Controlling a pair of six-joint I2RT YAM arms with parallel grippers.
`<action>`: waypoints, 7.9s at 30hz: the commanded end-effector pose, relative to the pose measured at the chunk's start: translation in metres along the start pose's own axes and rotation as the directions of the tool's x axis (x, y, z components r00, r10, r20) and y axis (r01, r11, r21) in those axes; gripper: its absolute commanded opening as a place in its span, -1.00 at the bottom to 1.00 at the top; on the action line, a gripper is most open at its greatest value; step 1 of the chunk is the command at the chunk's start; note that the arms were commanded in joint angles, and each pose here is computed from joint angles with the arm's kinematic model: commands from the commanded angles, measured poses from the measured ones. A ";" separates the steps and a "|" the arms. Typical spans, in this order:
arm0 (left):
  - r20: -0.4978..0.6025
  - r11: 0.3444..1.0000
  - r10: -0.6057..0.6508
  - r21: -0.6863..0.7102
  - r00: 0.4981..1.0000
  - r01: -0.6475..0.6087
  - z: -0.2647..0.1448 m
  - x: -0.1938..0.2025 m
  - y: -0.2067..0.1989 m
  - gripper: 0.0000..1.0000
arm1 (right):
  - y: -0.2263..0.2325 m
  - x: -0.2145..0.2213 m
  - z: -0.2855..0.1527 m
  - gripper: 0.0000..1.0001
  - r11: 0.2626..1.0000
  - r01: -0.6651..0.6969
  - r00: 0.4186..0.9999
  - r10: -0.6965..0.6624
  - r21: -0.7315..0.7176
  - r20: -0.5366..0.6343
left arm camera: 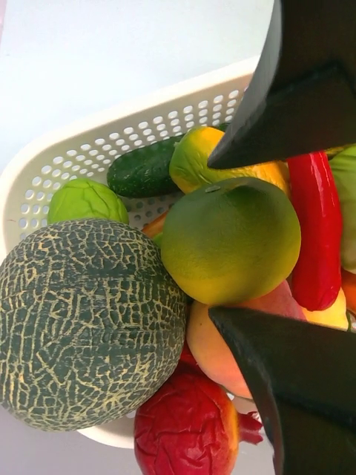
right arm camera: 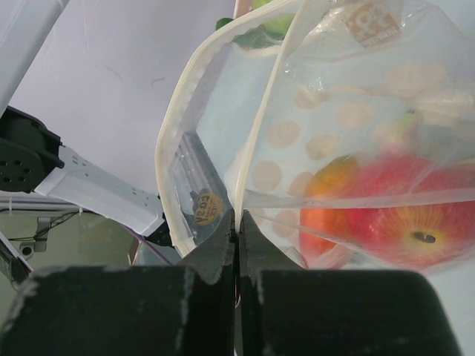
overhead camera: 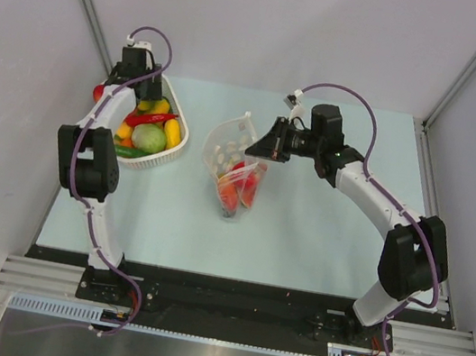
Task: Place the food in the zip-top bag and seal the zipper
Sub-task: Pick up the fake fruit from the bin, then place the fake fruit in the zipper food storage bag, then pick up the fake vegetable from the bin, then place the fake vegetable in the zipper food storage bag, then zip the zipper food storage bag at the center of the board.
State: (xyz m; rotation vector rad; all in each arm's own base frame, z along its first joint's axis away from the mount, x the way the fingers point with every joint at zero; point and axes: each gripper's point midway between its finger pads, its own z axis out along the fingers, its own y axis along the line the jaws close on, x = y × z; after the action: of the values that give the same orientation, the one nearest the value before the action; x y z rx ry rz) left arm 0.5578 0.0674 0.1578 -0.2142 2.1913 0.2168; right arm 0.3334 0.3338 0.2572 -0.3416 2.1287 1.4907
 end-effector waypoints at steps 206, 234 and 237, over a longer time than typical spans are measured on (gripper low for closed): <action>0.047 0.562 0.423 0.770 0.905 -0.303 -0.249 0.156 -0.164 0.49 | 0.093 0.048 -0.036 -1.00 0.800 0.358 0.901 -0.431 -0.481 -0.047; 0.063 0.090 0.434 0.990 0.899 -0.112 -0.379 0.142 -0.251 -1.00 | 0.018 0.070 0.001 -0.99 0.988 0.152 0.987 -0.151 0.027 -0.053; 0.112 0.063 0.428 0.986 0.897 -0.153 -0.385 0.141 -0.247 -1.00 | 0.004 0.077 -0.007 -0.96 0.987 0.131 0.991 -0.128 0.094 -0.043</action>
State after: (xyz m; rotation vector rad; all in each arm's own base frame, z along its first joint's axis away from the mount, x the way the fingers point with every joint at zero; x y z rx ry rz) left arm 0.2565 -0.2648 0.2137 0.9609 2.2065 -1.0715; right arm 0.2416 0.3505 0.2118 -0.5987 2.2170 1.4707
